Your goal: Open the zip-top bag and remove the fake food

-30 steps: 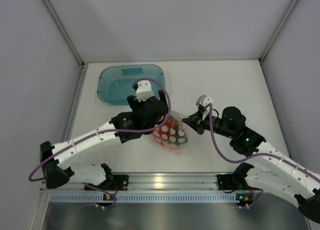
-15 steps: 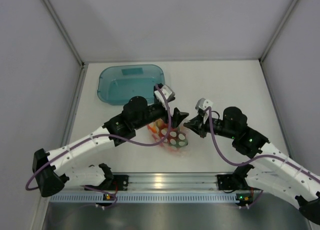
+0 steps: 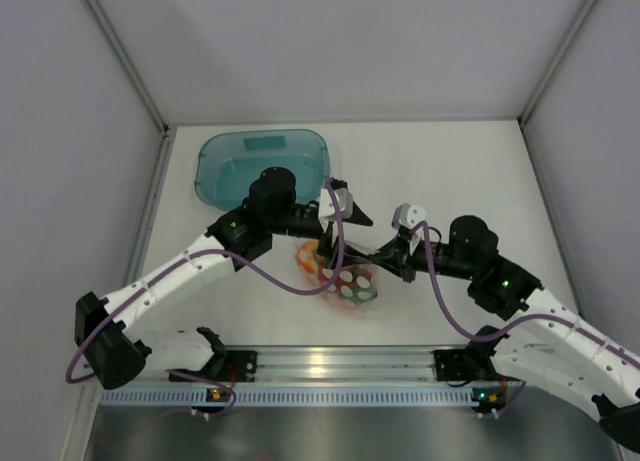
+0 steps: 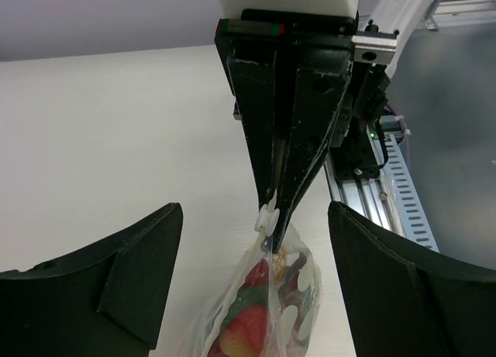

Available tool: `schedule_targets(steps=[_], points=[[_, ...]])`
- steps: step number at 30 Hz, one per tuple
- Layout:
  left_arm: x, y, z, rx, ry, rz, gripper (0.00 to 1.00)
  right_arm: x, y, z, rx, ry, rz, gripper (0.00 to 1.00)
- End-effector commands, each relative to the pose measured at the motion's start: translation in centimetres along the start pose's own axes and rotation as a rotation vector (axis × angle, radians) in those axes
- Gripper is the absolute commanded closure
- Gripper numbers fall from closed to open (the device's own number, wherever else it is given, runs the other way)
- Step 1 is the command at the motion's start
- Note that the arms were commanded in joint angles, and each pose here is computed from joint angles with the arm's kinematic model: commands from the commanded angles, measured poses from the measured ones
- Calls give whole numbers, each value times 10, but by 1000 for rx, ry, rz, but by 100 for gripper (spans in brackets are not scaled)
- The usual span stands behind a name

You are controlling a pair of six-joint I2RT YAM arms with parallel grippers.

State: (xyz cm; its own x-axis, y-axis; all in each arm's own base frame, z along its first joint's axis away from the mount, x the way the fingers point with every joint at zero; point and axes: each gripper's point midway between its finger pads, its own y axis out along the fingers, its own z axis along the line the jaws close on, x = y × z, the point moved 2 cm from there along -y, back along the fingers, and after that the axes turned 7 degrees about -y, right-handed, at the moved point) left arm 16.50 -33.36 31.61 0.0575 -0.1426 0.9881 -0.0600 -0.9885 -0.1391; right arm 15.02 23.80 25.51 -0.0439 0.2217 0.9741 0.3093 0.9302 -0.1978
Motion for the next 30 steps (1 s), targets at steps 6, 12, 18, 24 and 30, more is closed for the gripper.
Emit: schedule_targets(steps=[6, 12, 18, 24, 30], points=[[0, 3, -12, -207, -10, 12, 31, 36, -3, 4, 28, -73, -105, 100], [-5, 9, -8, -227, -37, 24, 50, 33, 3, -1, 19, -60, -74, 100], [-7, 9, -8, -226, -35, 26, 73, 30, 7, -2, 19, -49, -61, 100], [-11, 9, -6, -211, -38, 32, 100, 29, 6, -5, 2, -48, -61, 100], [-20, 0, 6, -192, -58, 37, 100, 34, 1, -6, -27, -52, -84, 100]])
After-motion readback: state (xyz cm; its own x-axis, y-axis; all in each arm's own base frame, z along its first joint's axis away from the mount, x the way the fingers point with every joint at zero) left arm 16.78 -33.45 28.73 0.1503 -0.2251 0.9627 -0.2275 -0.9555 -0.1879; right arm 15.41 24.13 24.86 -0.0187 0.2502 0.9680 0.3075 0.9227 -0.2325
